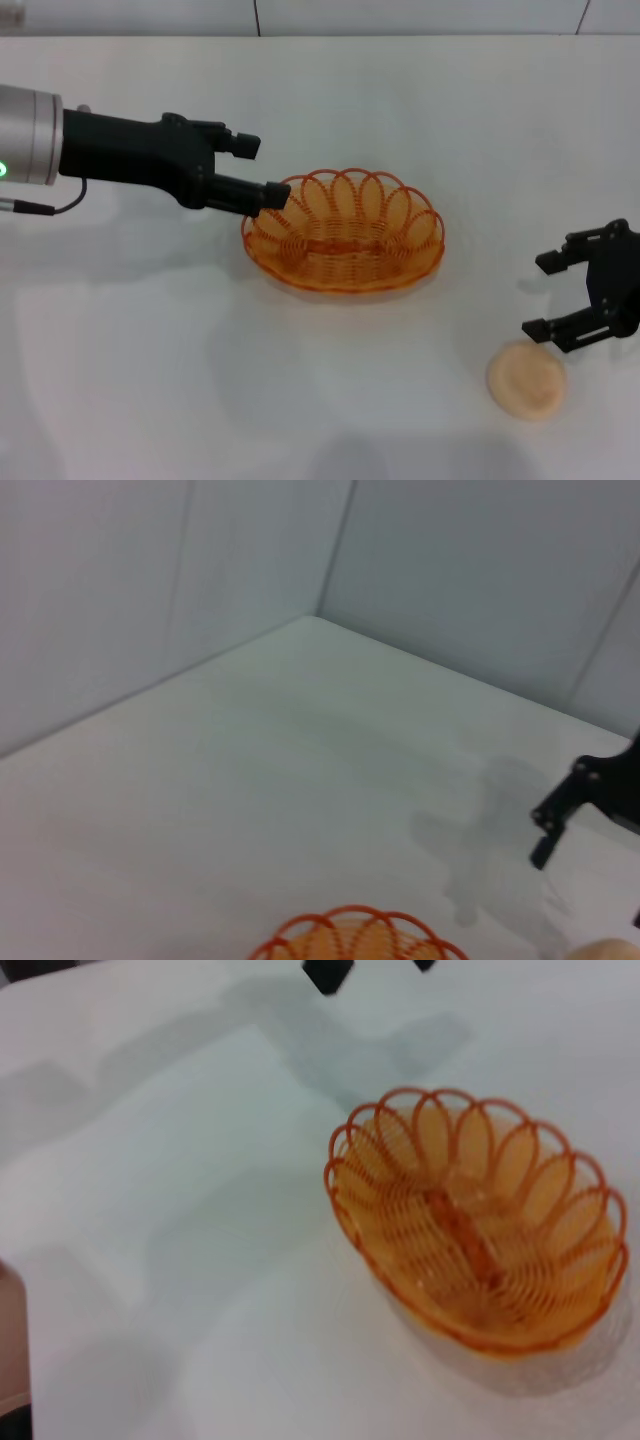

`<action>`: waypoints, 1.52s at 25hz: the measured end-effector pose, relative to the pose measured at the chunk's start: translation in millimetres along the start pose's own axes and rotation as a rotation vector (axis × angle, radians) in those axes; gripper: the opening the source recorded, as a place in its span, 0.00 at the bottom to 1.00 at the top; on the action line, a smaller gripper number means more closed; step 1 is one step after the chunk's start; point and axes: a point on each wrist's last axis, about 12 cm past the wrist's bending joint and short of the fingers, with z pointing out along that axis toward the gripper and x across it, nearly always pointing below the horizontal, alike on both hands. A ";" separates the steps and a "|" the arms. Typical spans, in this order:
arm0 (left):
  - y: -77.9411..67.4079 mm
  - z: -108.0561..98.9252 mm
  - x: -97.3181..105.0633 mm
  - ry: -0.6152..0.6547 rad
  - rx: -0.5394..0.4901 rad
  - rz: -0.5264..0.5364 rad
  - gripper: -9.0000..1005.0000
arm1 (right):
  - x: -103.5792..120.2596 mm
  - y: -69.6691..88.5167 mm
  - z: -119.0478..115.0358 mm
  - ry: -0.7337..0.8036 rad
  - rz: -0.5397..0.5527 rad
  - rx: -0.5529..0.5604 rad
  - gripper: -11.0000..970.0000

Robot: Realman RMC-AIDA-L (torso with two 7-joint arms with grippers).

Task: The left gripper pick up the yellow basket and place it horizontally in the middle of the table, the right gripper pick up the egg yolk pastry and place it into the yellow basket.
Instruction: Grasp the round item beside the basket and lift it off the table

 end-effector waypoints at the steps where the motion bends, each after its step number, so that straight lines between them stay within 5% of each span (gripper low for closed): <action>1: -1.2 -0.1 0.5 0.004 0.010 0.004 0.88 | 0.5 0.9 0.9 0.013 0.008 -0.005 0.85; 13: -7.6 5.6 -1.2 0.028 0.067 0.034 0.88 | 6.6 8.5 8.9 0.105 0.053 -0.046 0.85; 27: -10.1 8.4 1.3 0.017 0.076 0.017 0.88 | 8.0 9.1 25.6 0.164 0.021 -0.030 0.73; 38: -8.9 8.7 0.0 0.013 0.067 0.022 0.88 | 6.7 9.0 25.5 0.167 0.030 -0.037 0.29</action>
